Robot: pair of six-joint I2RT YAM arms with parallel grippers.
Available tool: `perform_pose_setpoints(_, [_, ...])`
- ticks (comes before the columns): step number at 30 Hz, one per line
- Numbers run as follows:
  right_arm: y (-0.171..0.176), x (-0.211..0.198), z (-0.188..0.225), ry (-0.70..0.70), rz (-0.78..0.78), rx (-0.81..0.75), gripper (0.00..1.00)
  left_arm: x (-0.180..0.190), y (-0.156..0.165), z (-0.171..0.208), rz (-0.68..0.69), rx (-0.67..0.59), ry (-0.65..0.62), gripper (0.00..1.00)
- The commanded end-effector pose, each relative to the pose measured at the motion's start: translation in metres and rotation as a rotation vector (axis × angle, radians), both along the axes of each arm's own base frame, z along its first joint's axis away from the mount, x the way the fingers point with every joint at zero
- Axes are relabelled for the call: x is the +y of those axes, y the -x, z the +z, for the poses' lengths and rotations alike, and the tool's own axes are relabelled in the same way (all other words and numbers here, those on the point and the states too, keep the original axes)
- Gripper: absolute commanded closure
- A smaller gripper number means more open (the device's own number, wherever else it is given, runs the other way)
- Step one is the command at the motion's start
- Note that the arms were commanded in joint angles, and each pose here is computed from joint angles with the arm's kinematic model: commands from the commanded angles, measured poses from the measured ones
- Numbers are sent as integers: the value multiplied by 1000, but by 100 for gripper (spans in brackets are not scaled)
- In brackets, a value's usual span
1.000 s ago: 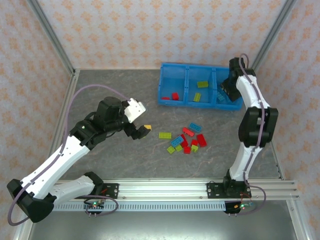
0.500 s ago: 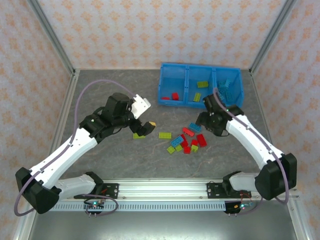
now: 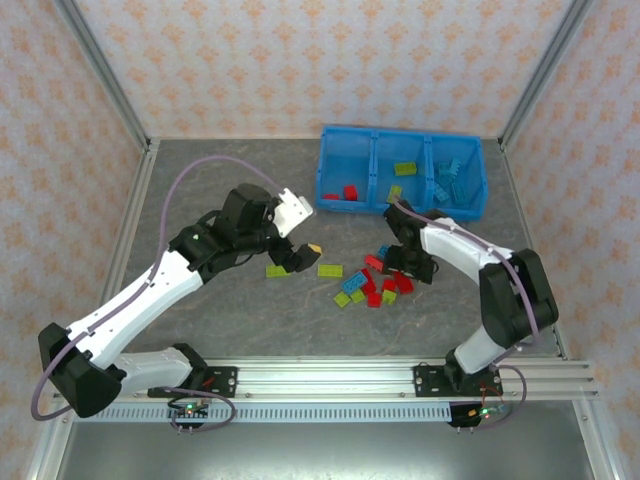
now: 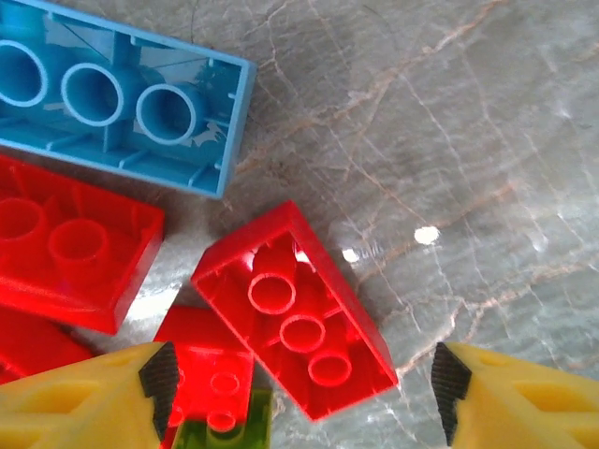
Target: Sort the legos into containers by color
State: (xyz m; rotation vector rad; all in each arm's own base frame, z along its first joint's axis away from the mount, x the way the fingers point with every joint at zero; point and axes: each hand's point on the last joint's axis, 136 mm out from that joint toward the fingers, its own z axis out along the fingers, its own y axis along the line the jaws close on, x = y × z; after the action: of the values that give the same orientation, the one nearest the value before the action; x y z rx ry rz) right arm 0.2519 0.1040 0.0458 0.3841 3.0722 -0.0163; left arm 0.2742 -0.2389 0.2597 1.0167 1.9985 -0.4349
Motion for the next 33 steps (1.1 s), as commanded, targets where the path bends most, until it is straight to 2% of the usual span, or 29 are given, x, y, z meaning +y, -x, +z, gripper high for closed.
perform_pose_setpoints(1, [-8, 3, -11, 10, 19, 6, 29, -6, -4, 14, -10, -31, 16, 0])
perform_pose_setpoints(4, [-6, 0, -22, 31, 17, 33, 34, -5, -4, 14, -5, -26, 13, 0])
perform_pose_setpoints(10, [-3, -7, -29, 72, -14, 50, 58, -1, -1, 10, -9, -28, -13, 0])
perform_pose_setpoints(13, [-7, -12, -18, 99, -27, 14, 66, -1, -2, 11, -11, -34, -12, 0])
perform_pose_setpoints(16, [-21, -15, 12, 105, -42, -83, 71, -2, -3, 11, -11, -35, -11, 0])
perform_pose_setpoints(20, [-57, 2, 75, -3, -49, -308, 74, -1, -3, 12, -8, -42, -11, 0])
perform_pose_setpoints(24, [-108, 40, 137, -152, -15, -530, 77, -1, -4, 14, -5, -50, -9, 0])
perform_pose_setpoints(26, [-133, 60, 156, -185, 22, -596, 76, -1, -6, 15, 1, -53, -8, 0])
perform_pose_setpoints(29, [-173, 83, 167, -194, 64, -646, 76, -1, -8, 18, 17, -53, -5, 0])
perform_pose_setpoints(33, [-224, 104, 158, -154, 100, -656, 77, 5, -9, 19, 50, -40, -16, 0])
